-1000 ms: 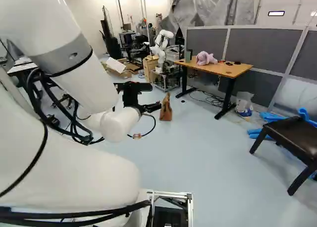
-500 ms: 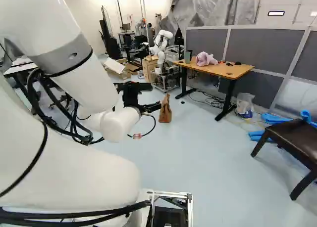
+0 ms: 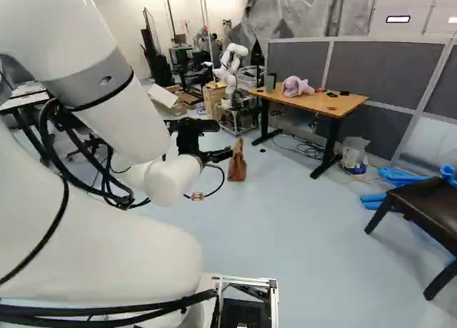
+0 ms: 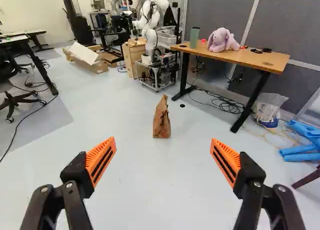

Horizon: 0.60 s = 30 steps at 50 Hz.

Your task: Pick up the bag on the ground and place it on the table

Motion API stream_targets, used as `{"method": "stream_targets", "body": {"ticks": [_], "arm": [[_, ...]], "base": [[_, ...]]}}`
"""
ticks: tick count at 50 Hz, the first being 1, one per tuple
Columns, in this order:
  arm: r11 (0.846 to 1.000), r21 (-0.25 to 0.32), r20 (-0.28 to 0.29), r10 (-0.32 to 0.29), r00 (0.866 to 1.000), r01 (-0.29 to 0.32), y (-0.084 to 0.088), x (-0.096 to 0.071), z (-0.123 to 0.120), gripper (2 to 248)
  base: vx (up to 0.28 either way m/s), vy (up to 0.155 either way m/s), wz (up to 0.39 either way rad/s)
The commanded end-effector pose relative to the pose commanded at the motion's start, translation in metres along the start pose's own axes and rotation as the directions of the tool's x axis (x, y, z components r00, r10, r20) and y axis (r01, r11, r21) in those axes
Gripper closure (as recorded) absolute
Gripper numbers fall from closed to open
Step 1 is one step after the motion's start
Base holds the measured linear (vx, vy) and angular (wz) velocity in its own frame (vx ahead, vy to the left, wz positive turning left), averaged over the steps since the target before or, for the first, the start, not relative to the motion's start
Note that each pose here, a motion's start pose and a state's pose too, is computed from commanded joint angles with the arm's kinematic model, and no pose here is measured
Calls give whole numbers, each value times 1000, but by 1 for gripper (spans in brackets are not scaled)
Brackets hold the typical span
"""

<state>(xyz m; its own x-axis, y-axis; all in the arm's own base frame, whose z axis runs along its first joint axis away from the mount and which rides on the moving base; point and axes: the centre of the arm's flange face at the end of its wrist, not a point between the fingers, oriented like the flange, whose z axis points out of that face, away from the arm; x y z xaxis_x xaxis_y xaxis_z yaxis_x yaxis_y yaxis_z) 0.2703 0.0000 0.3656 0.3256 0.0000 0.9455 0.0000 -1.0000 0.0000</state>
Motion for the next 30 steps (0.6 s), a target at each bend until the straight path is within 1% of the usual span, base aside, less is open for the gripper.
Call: {"method": "stream_targets", "body": {"ticks": [30], "arm": [[1000, 0, 0, 0, 1000, 0, 0, 0, 0, 3]], "base": [[129, -1, -12]]}}
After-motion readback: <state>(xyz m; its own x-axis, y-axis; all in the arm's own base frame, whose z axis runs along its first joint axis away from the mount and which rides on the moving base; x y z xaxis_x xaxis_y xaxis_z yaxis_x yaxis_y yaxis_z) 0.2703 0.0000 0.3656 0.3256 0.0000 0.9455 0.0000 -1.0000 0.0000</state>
